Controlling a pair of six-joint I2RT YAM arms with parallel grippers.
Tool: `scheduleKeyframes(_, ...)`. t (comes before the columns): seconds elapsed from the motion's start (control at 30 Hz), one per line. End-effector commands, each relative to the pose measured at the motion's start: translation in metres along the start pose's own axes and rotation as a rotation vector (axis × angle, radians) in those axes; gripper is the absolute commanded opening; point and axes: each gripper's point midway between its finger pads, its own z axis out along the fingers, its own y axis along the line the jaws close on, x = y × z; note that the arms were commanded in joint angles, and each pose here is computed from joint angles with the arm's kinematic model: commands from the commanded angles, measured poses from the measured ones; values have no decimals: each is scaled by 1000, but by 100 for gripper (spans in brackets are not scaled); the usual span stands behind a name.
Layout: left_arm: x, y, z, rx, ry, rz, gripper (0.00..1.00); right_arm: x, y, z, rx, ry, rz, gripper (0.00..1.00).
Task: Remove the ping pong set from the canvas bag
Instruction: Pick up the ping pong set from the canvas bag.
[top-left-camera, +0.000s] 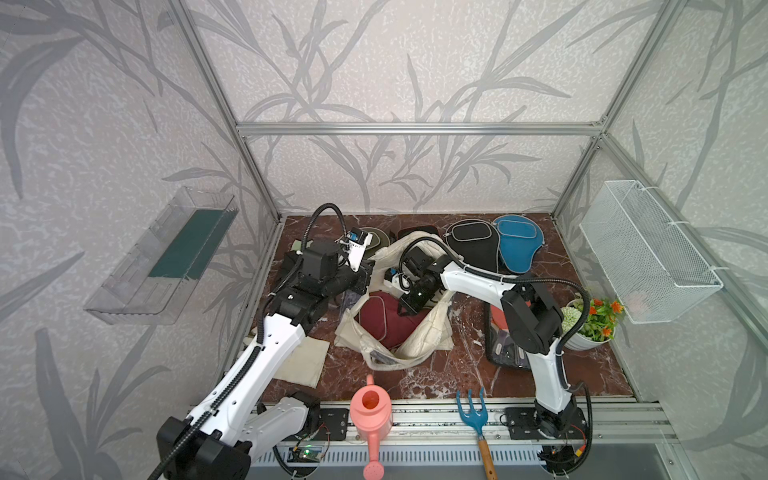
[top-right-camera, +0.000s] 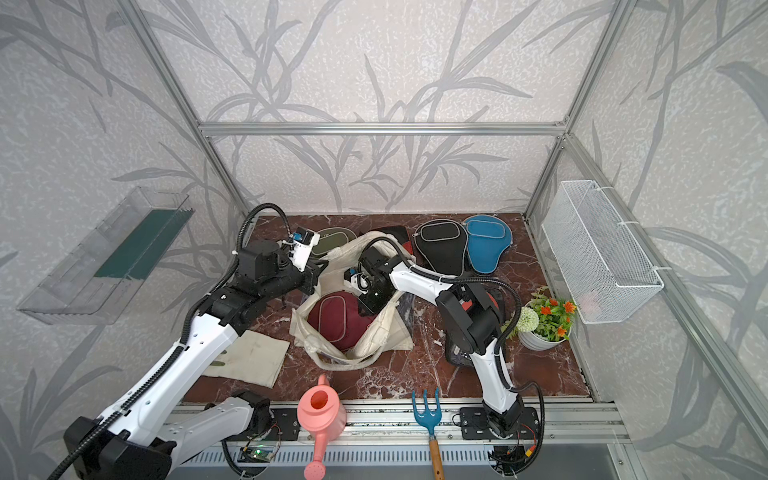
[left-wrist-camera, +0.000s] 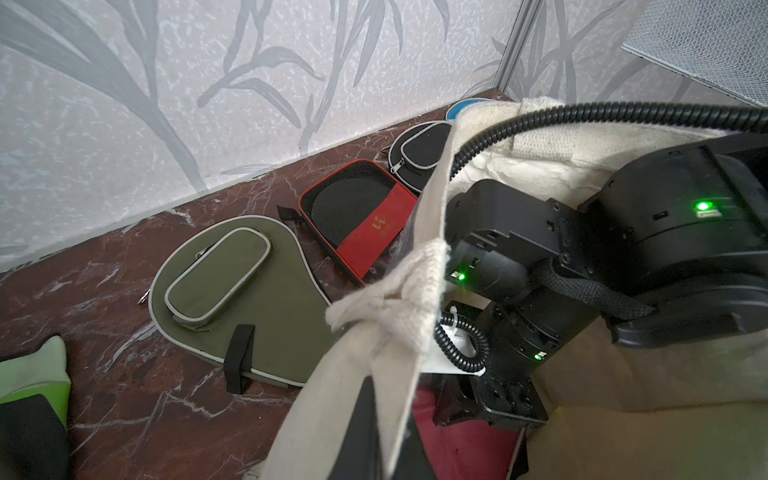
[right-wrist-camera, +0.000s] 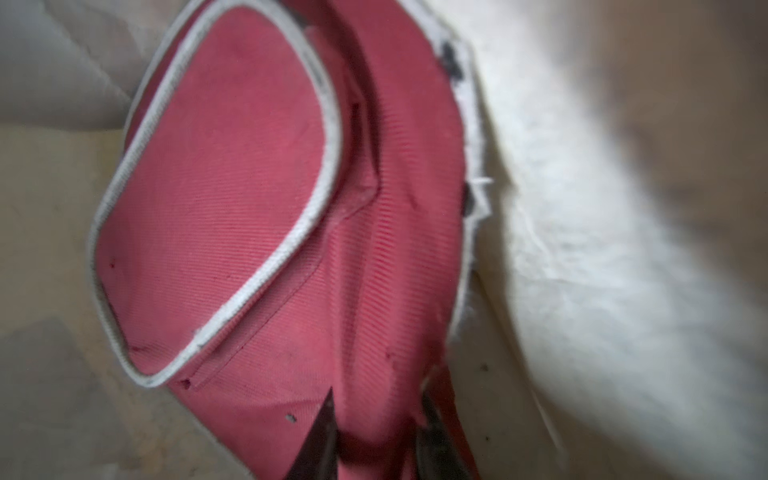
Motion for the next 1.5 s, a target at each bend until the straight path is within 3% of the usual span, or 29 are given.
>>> scheduleKeyframes(0.0,-8,-4,-11,11,-47,14,0,32,-6,-12,52,95,61,7)
scheduleKeyframes(0.03,-9,-4,-12,8,-48,13,0,30,-6,-18,61,84,58,0)
scheduleKeyframes(0.07,-9,-3,-13,5,-50,14,0,29,-6,-23,74,74,54,0)
scheduleKeyframes(0.5,-11,-3,-17,-4,-54,13,0,6,-13,-104,274,-71,-19,0)
scheduleKeyframes(0.77,-10,-4,-15,5,-49,8,0,-14,2,-174,394,-260,-130,0)
scheduleKeyframes(1.1,-13,-7,-13,24,-48,7,0,-31,5,-245,741,-473,-306,0)
scheduleKeyframes(1.47,-13,-6,-8,25,-29,11,0,-32,26,-278,745,-596,-353,0)
